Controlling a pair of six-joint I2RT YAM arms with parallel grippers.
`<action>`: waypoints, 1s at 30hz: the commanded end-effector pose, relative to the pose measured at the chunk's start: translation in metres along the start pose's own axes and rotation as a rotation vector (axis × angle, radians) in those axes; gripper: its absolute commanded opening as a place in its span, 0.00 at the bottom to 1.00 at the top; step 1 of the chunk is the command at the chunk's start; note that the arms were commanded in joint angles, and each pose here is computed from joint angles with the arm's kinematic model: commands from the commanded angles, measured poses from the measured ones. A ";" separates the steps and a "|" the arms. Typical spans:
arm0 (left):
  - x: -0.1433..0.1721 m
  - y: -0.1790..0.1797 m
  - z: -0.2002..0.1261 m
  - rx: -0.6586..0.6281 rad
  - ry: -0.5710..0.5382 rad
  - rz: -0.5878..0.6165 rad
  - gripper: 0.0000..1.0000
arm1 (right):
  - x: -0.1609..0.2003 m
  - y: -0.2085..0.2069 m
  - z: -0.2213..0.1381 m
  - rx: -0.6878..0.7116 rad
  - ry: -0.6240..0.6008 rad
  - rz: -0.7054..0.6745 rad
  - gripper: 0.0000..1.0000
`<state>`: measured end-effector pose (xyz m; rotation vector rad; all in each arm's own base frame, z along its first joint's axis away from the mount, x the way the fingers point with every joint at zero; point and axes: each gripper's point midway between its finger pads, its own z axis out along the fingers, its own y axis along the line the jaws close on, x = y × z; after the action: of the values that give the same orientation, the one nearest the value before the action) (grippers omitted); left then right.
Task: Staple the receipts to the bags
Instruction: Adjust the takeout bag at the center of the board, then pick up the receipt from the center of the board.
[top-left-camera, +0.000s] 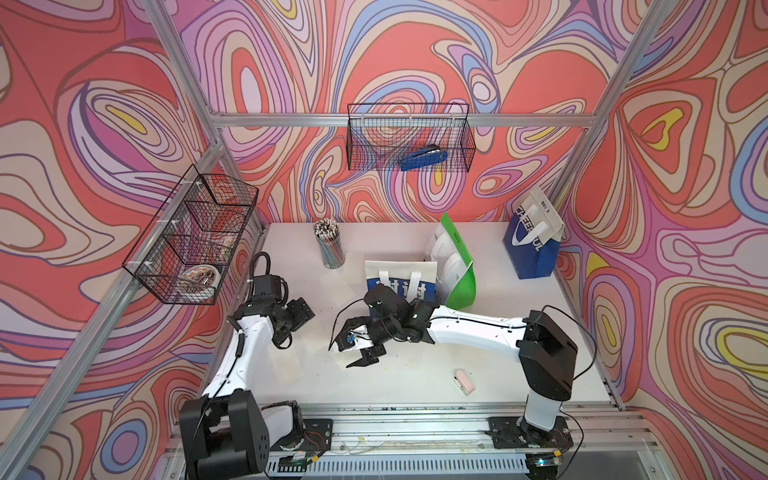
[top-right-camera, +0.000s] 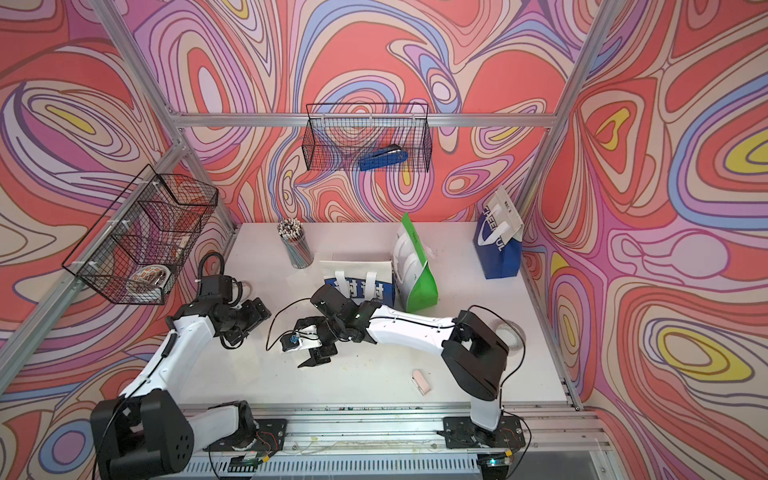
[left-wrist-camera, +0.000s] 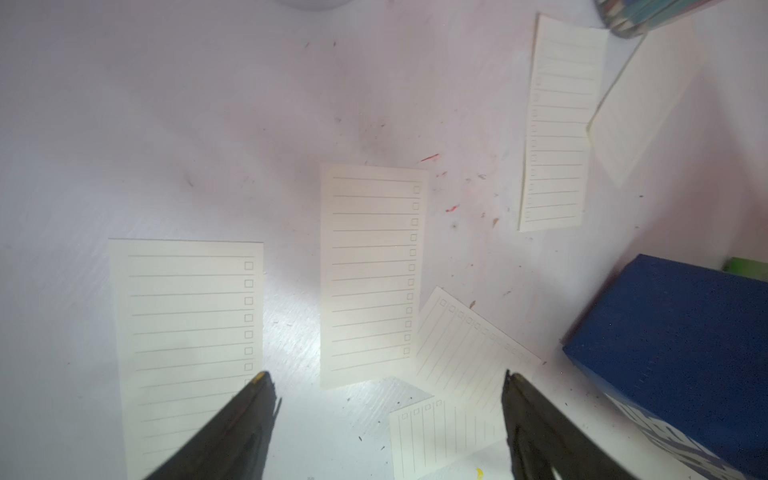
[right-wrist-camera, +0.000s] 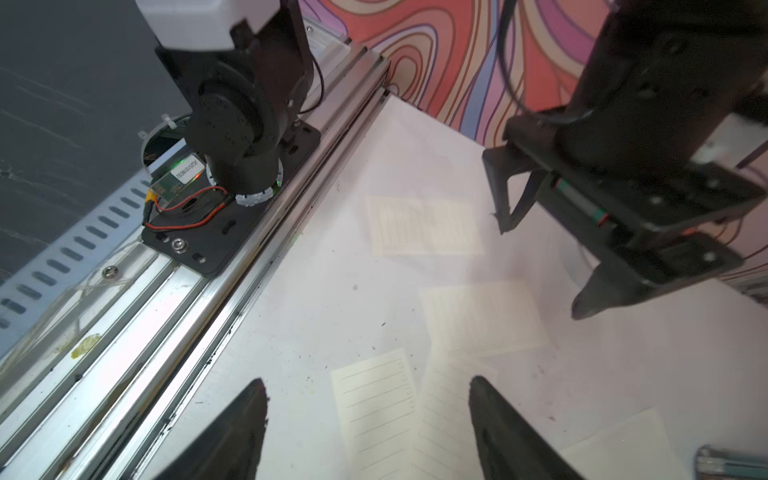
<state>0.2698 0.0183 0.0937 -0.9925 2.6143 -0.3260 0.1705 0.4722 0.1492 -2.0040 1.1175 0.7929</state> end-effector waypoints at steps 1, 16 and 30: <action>0.007 0.009 0.003 -0.071 0.063 -0.055 0.79 | -0.004 -0.010 0.006 0.051 -0.036 -0.002 0.78; 0.018 0.023 0.035 -0.182 0.166 -0.074 0.67 | 0.060 -0.020 0.051 0.181 0.048 0.398 0.81; 0.013 0.026 0.048 -0.249 0.190 -0.103 0.57 | 0.067 -0.078 0.110 0.271 -0.008 0.259 0.78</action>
<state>0.2670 0.0216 0.0383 -1.2211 2.8003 -0.1889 0.2411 0.5475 0.0589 -1.6464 1.4866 0.7837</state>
